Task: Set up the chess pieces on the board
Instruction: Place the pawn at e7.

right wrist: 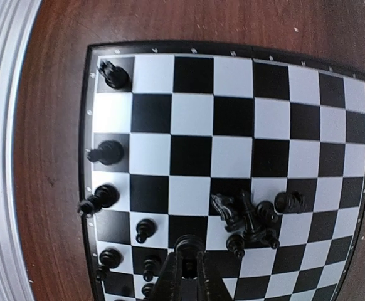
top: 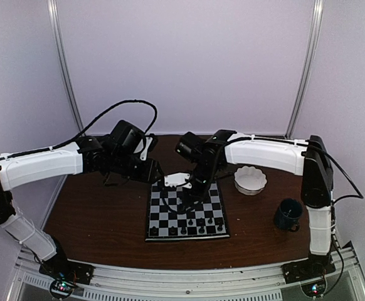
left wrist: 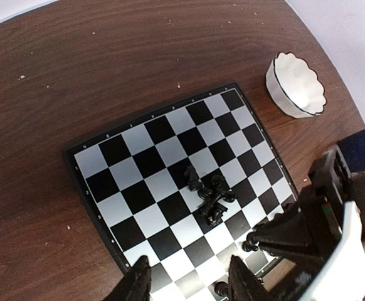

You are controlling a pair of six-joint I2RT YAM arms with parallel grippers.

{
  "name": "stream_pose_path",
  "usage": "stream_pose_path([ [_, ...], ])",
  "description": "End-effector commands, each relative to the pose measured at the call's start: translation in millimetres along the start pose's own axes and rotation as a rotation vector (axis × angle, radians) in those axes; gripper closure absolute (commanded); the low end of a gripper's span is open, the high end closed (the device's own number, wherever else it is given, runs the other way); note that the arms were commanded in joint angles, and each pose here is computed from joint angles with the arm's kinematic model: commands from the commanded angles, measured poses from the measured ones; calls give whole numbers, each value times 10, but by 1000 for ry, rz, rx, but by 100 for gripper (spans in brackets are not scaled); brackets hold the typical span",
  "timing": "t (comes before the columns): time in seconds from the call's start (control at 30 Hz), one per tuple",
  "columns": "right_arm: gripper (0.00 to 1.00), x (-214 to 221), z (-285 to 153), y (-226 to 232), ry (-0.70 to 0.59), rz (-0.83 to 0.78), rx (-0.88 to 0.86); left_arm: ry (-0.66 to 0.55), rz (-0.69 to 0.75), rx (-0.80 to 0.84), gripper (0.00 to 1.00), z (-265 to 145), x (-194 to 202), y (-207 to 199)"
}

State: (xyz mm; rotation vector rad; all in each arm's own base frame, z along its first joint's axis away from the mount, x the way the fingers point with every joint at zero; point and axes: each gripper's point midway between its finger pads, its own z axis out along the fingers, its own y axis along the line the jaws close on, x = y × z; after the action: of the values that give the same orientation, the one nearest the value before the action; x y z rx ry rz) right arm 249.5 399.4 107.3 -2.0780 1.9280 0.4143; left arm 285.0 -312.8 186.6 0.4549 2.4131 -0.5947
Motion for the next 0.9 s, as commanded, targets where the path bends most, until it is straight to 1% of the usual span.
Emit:
stream_pose_path([
  [0.0, 94, -210, 39, 157, -1, -43, -47, -37, 17, 3, 57, -71, -93, -19],
  [0.33, 94, -124, 413, 327, 100, -64, -115, -41, 18, -9, 57, -120, -53, 26],
  [0.53, 94, -52, 499, 343, 133, -62, -124, -44, 21, -11, 57, -118, -63, 27],
  [0.87, 93, -17, 567, 349, 145, -58, -128, -40, 20, -13, 57, -104, -58, 29],
])
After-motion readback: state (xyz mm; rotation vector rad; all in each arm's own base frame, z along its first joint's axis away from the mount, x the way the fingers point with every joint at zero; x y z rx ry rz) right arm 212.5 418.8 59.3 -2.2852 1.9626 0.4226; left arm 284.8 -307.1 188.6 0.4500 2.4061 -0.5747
